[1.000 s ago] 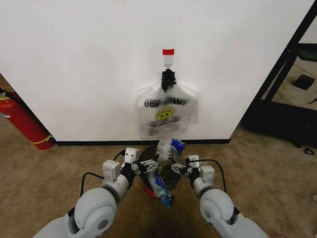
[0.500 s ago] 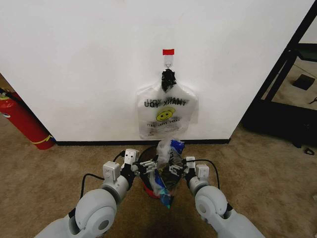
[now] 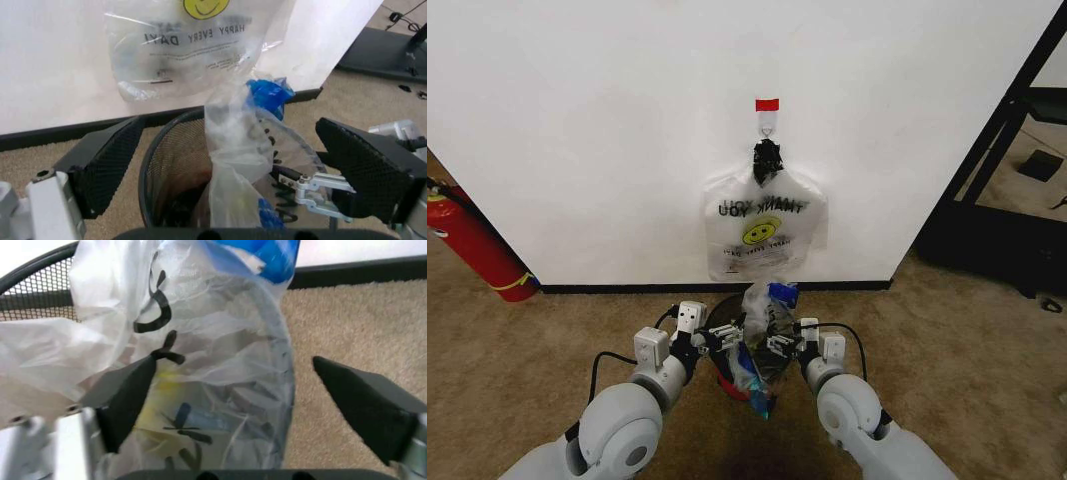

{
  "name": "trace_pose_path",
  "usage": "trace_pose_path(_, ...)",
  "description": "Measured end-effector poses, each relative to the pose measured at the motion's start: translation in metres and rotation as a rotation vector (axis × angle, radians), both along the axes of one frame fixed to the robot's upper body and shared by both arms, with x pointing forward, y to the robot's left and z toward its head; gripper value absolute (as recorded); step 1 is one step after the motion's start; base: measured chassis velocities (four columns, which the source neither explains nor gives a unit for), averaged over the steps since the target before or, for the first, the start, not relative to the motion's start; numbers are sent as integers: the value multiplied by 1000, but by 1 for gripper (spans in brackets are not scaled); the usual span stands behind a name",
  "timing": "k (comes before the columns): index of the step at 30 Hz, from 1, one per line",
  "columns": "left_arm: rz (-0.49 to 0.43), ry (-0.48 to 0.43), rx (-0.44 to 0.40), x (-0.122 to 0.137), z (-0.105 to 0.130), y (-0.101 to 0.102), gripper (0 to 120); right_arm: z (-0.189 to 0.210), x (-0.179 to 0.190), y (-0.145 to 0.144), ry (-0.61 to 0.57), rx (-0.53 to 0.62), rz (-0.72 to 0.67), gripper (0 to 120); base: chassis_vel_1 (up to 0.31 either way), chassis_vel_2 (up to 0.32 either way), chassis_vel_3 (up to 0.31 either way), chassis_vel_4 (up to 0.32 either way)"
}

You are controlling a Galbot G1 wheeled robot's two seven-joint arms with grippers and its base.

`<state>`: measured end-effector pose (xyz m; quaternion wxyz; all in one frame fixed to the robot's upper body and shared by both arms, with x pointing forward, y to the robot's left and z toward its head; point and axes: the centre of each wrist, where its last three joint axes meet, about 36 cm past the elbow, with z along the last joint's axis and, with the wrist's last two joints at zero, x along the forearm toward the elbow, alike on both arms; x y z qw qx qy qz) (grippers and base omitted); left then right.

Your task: Pick up the garbage bag from the wall and place it over the trash bin.

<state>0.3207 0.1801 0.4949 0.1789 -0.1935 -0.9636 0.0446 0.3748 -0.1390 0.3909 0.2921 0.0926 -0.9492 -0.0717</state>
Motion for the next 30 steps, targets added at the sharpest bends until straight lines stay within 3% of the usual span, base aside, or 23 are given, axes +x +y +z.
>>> trace_pose_path(21, 17, -10, 12, -2, -6, 1, 100, 22, 6, 17, 113, 53, -61, 6, 0, 0, 0, 0)
trace_pose_path(30, 7, -26, 5, 0, -3, -1, 100, 16, 1, 9, 81, 93, -89, 1, 0, 0, 0, 0)
